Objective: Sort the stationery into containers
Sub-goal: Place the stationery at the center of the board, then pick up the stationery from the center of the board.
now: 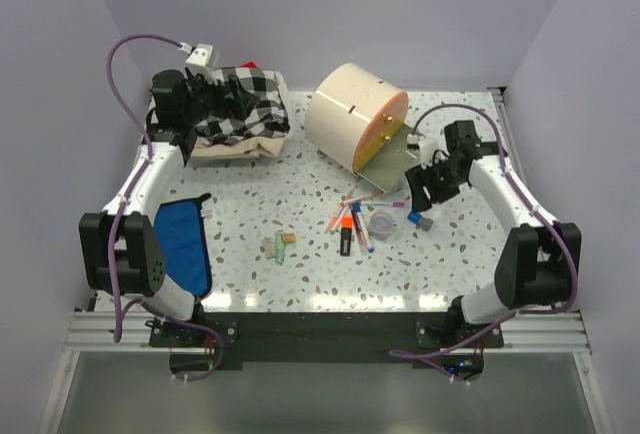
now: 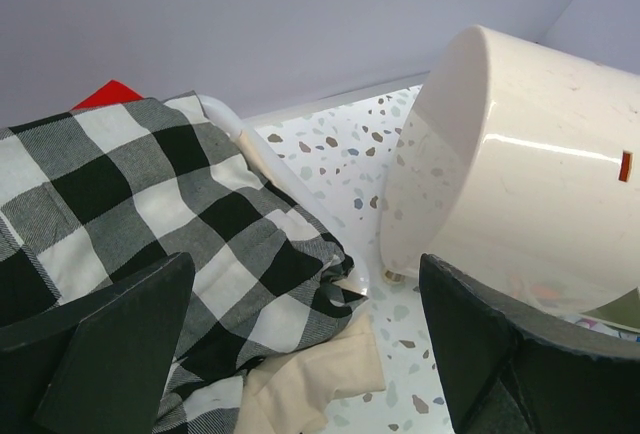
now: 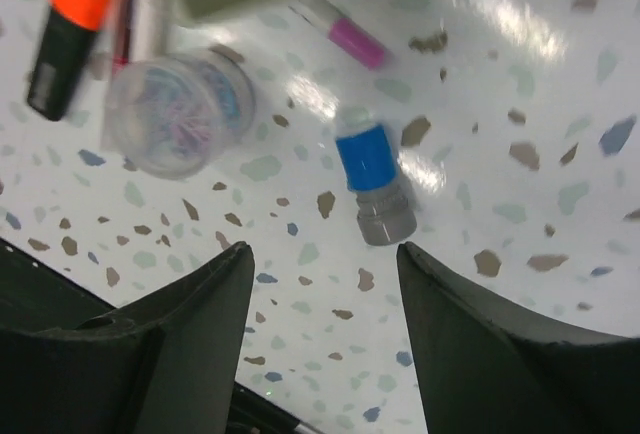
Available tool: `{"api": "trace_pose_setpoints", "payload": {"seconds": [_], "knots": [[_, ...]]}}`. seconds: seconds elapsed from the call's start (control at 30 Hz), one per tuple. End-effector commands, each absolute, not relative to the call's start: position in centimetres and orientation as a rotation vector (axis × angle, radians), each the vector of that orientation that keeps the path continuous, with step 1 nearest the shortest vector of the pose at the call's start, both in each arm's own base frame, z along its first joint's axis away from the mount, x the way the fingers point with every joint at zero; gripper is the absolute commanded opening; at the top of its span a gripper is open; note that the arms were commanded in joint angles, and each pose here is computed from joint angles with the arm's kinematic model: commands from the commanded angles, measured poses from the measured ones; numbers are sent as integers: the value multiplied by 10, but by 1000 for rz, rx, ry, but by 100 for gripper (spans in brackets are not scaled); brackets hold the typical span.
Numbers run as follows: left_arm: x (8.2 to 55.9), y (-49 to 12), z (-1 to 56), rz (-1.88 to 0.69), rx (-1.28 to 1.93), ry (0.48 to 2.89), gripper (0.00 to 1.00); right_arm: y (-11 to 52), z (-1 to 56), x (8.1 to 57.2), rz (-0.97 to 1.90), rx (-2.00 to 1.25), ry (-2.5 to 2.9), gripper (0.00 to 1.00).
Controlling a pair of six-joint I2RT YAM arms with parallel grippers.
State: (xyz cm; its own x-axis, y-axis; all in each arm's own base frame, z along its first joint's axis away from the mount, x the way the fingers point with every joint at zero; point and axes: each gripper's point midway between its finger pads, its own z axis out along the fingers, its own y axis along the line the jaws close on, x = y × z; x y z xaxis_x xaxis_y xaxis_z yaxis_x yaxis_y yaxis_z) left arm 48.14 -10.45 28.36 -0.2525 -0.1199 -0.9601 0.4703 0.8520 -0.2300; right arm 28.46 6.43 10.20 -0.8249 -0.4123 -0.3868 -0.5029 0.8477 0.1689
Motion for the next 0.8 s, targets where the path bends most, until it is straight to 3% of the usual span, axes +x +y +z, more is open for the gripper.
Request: {"api": "trace_pose_setpoints", "payload": {"seconds": [0.0,0.1,0.33,0.6,0.77], "knots": [[485,-105,337,-541,313,1623,99,133,193,259,496,-1299,2216,63],[487,-101,353,-515,328,1611,100,164,196,254,396,-1677,1937,64],[486,-53,342,-389,179,1701,100,266,169,296,321,-2094,1500,59],[475,-29,350,-344,81,1627,100,367,137,304,509,-2143,1259,63],[467,-26,356,-332,71,1611,100,392,114,291,597,-2129,1219,63]]}}
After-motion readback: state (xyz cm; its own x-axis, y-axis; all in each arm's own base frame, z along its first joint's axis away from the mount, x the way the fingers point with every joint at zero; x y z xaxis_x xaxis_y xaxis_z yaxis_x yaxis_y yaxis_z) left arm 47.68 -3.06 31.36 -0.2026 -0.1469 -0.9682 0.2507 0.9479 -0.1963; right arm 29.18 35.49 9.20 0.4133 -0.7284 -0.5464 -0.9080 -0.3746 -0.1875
